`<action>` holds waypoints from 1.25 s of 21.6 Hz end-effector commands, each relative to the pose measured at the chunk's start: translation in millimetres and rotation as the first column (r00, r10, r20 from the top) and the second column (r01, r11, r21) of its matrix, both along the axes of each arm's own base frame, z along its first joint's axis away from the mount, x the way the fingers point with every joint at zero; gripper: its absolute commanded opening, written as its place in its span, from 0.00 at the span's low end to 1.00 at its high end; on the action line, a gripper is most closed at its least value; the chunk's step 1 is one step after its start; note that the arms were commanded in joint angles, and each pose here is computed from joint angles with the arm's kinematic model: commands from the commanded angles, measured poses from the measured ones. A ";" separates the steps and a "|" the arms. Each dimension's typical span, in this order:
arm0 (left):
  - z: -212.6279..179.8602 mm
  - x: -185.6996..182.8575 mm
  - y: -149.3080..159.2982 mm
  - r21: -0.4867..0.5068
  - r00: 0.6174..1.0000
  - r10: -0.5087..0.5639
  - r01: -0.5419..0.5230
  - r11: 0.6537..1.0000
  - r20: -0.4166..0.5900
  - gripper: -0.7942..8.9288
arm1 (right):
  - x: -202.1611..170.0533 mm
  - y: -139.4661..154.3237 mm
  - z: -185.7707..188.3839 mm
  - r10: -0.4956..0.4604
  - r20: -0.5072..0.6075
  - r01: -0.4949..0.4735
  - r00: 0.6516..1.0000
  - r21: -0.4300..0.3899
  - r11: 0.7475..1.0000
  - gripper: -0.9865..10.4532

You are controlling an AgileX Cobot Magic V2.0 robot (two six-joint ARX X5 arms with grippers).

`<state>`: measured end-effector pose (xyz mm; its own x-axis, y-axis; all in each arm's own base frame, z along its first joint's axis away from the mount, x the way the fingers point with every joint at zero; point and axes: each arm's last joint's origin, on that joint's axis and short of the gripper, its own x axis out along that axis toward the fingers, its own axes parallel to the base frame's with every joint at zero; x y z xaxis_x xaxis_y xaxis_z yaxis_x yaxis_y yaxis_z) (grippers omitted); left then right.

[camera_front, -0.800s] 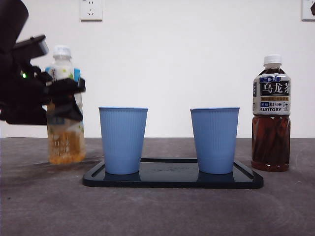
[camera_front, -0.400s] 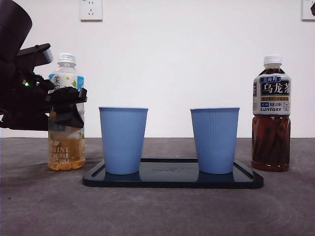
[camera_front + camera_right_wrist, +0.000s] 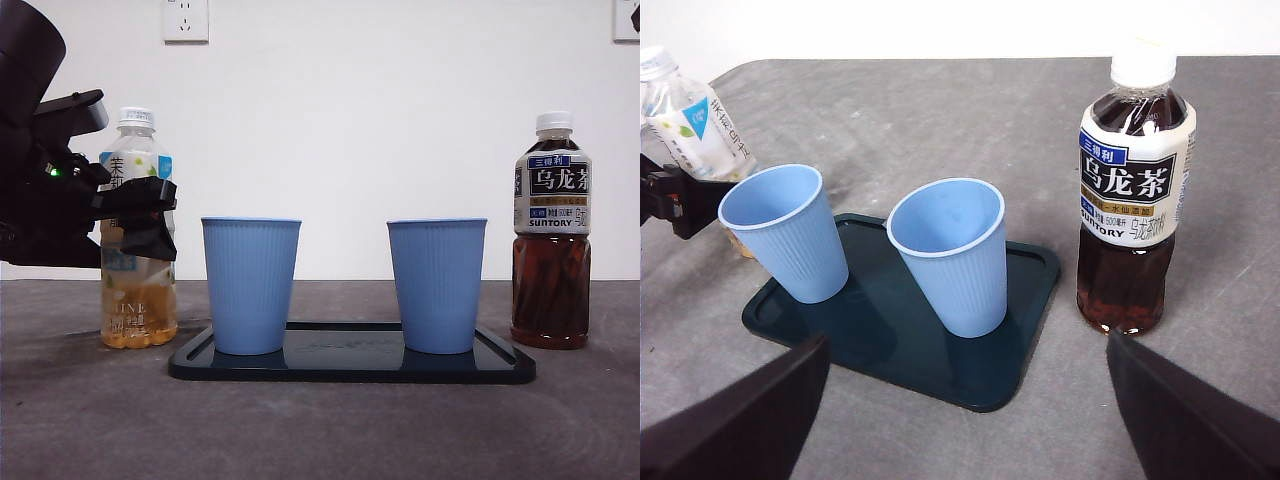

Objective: Pour the drink into the cup

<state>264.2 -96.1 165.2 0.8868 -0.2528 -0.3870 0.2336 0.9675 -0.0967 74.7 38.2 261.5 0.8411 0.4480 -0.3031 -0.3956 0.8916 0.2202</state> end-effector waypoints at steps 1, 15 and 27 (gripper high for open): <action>3.0 3.1 -2.4 0.004 1.000 -0.011 0.011 1.000 0.016 0.51 | -1.1 0.0 5.2 0.002 0.016 -0.003 1.000 0.019 1.000 0.47; 3.5 -5.0 0.6 0.034 0.998 -0.010 0.012 0.999 -0.067 0.57 | -1.1 0.0 5.2 0.002 0.017 -0.003 1.000 0.018 1.000 0.47; 54.5 -66.0 15.2 0.012 0.985 -0.017 0.019 1.000 -0.170 0.56 | -0.4 -0.5 5.1 -0.024 0.018 0.024 1.000 0.011 1.000 0.47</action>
